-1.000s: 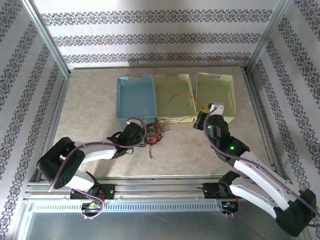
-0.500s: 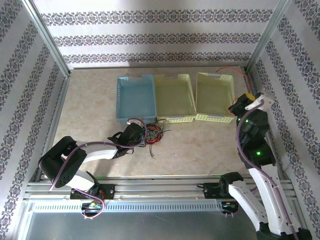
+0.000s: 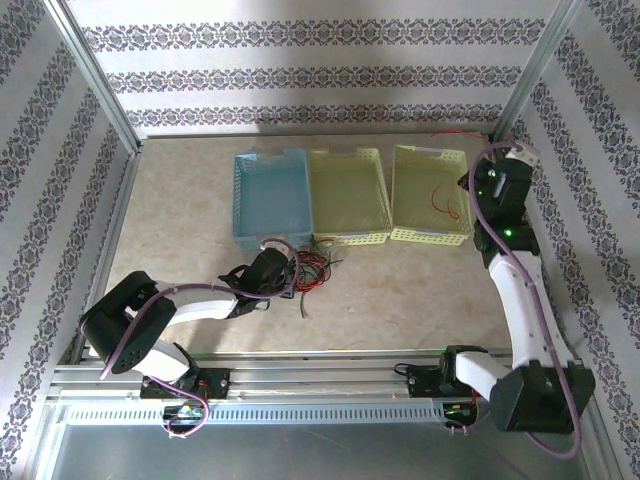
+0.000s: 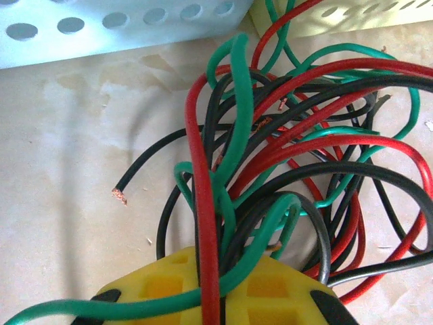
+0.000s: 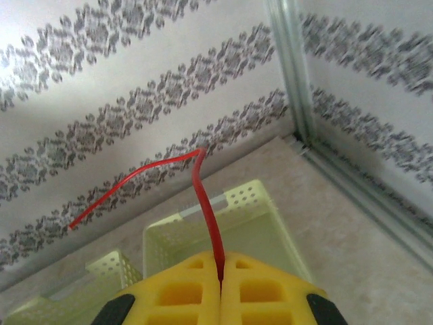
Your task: Untangle the cables
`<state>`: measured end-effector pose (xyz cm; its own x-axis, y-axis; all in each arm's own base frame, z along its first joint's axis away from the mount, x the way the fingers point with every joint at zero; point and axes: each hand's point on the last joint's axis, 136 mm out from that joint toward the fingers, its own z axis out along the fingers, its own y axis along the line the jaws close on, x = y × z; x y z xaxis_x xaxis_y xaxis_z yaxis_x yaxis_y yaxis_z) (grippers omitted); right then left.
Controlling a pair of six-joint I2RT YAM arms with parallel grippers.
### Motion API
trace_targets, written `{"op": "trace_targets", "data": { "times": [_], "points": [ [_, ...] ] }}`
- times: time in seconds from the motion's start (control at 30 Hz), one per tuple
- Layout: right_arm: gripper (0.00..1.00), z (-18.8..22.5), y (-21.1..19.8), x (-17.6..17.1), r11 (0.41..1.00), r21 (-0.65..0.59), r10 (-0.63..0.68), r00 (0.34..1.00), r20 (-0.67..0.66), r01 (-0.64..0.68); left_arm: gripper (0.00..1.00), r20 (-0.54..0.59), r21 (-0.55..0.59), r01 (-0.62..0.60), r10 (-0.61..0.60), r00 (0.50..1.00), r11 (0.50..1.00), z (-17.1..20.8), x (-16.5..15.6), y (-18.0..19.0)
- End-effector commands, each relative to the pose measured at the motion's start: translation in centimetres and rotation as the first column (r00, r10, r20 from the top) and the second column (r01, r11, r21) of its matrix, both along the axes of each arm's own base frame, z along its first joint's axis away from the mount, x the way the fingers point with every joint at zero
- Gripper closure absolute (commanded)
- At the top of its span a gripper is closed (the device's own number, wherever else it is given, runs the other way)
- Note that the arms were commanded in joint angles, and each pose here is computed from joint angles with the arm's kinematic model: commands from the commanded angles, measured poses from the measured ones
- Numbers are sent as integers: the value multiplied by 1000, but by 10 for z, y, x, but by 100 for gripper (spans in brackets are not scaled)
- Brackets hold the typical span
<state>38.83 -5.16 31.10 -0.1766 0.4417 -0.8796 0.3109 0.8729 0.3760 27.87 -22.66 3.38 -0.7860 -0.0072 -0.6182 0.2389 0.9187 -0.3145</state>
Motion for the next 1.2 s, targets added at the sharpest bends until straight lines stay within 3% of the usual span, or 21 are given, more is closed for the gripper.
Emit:
{"op": "trace_targets", "data": {
  "times": [0.0, 0.27, 0.43, 0.47, 0.57, 0.63, 0.77, 0.87, 0.93, 1.0, 1.1, 1.17],
  "points": [
    [100, -22, 14, 22, 994, 76, 83, 996, -34, -81, 100, 27, -26, 78, -77, 997, 997, 6, -4, -18],
    [100, -157, 25, 24, 971, 234, 118, 937, -329, -40, 100, 59, -37, 94, -92, 994, 995, 13, -7, -20],
    [100, -205, 35, 18, 953, 301, 170, 880, -443, -32, 100, 66, -36, 87, -85, 994, 996, 14, -8, -18],
    [100, -208, 36, 17, 953, 303, 173, 875, -452, -31, 100, 67, -36, 86, -84, 994, 996, 15, -8, -18],
    [61, -203, 33, 14, 959, 282, 155, 884, -442, -27, 100, 72, -38, 89, -86, 994, 995, 16, -8, -19],
    [48, -186, 27, 11, 972, 235, 118, 903, -413, -20, 100, 75, -43, 93, -89, 993, 995, 17, -8, -20],
    [42, -147, 24, -3, 991, 127, 80, 932, -353, -37, 100, 78, -55, 103, -98, 992, 993, 19, -8, -23],
    [41, -127, 53, -16, 982, 112, 178, 929, -325, -149, 100, 77, -57, 101, -97, 992, 993, 19, -8, -23],
    [41, -124, 90, -29, 951, 122, 310, 894, -324, -285, 100, 77, -59, 102, -97, 992, 993, 19, -8, -24],
    [42, -130, 145, -48, 864, 175, 504, 804, -314, -473, 100, 75, -62, 112, -107, 991, 992, 19, -8, -26],
    [43, -153, 222, -88, 672, 283, 739, 593, -321, -684, 100, 69, -64, 119, -115, 991, 991, 18, -7, -29],
    [45, -173, 262, -116, 561, 329, 819, 451, -355, -760, 100, 64, -61, 122, -118, 991, 991, 18, -6, -30]
  ]
}}
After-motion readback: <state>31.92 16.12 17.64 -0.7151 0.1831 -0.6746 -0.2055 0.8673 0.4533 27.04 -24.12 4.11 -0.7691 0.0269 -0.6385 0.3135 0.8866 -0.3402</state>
